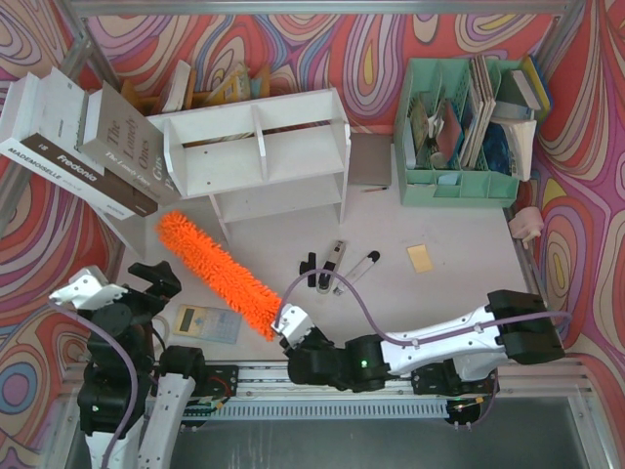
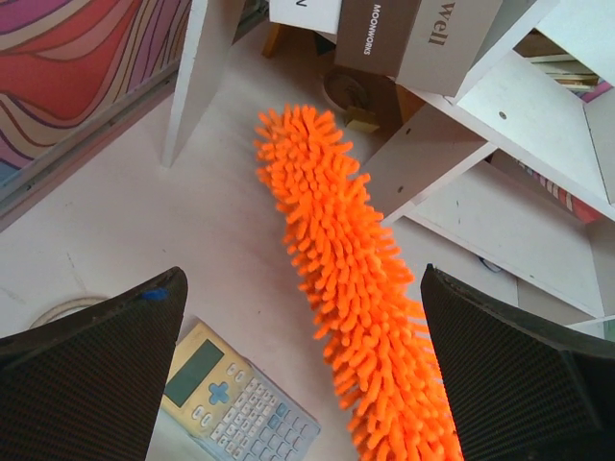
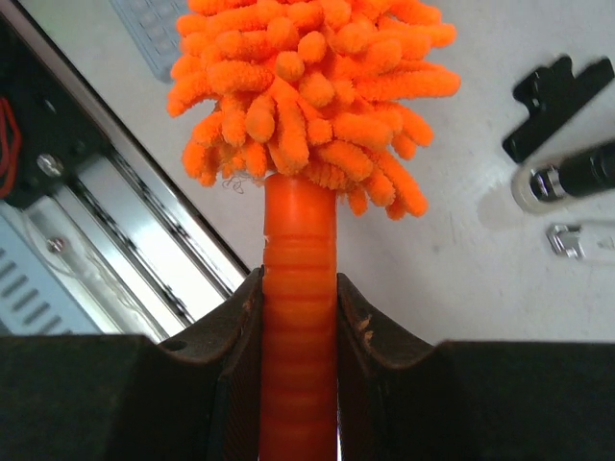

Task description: Dust the bookshelf with a duster

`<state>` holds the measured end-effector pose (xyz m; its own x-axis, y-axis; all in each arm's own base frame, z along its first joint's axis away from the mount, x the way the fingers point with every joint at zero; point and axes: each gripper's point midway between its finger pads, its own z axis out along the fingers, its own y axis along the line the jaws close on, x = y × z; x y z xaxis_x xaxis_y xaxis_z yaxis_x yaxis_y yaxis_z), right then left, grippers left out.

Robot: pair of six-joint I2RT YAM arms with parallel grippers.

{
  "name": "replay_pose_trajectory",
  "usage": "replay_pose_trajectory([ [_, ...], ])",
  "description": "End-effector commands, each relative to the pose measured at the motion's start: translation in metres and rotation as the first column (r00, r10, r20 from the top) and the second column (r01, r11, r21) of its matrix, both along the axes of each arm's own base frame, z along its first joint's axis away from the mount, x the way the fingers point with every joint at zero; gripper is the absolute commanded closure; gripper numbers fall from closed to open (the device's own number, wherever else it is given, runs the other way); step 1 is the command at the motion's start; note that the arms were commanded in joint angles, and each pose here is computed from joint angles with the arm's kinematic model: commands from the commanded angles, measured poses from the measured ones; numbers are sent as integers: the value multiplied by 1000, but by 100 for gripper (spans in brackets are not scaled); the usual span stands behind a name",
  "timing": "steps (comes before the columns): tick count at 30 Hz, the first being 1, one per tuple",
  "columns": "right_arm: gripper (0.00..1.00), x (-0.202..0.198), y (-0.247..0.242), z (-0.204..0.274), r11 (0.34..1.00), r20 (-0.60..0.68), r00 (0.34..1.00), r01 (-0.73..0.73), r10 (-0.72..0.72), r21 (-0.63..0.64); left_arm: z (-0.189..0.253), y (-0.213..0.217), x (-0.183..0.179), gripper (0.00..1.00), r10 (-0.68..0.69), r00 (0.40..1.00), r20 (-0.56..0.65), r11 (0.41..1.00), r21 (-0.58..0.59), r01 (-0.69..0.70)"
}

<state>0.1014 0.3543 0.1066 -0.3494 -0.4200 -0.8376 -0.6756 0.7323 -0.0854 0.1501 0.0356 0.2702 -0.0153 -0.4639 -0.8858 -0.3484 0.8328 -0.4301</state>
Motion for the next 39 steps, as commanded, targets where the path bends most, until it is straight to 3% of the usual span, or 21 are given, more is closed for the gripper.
replay_pose_trajectory([
  [1, 100, 18, 43, 40, 986, 26, 1000, -3, -1, 167, 2, 7, -7, 1, 33, 999, 19, 999, 14, -34],
  [8, 100, 28, 77, 56, 974, 60, 997, -53, 40, 220, 11, 16, -22, 1, 71, 991, 117, 997, 0, -71],
  [14, 100, 29, 98, 61, 961, 47, 992, -123, 115, 248, 9, 22, -26, 1, 111, 987, 118, 994, -10, -110],
  [28, 100, 9, 80, -33, 982, -134, 974, -178, 184, 57, 4, 25, -25, 2, 132, 987, 89, 991, -10, -132],
  [39, 100, 39, 83, 59, 962, 65, 989, -147, 136, 229, 0, 26, -19, 2, 145, 989, 41, 989, 7, -146],
])
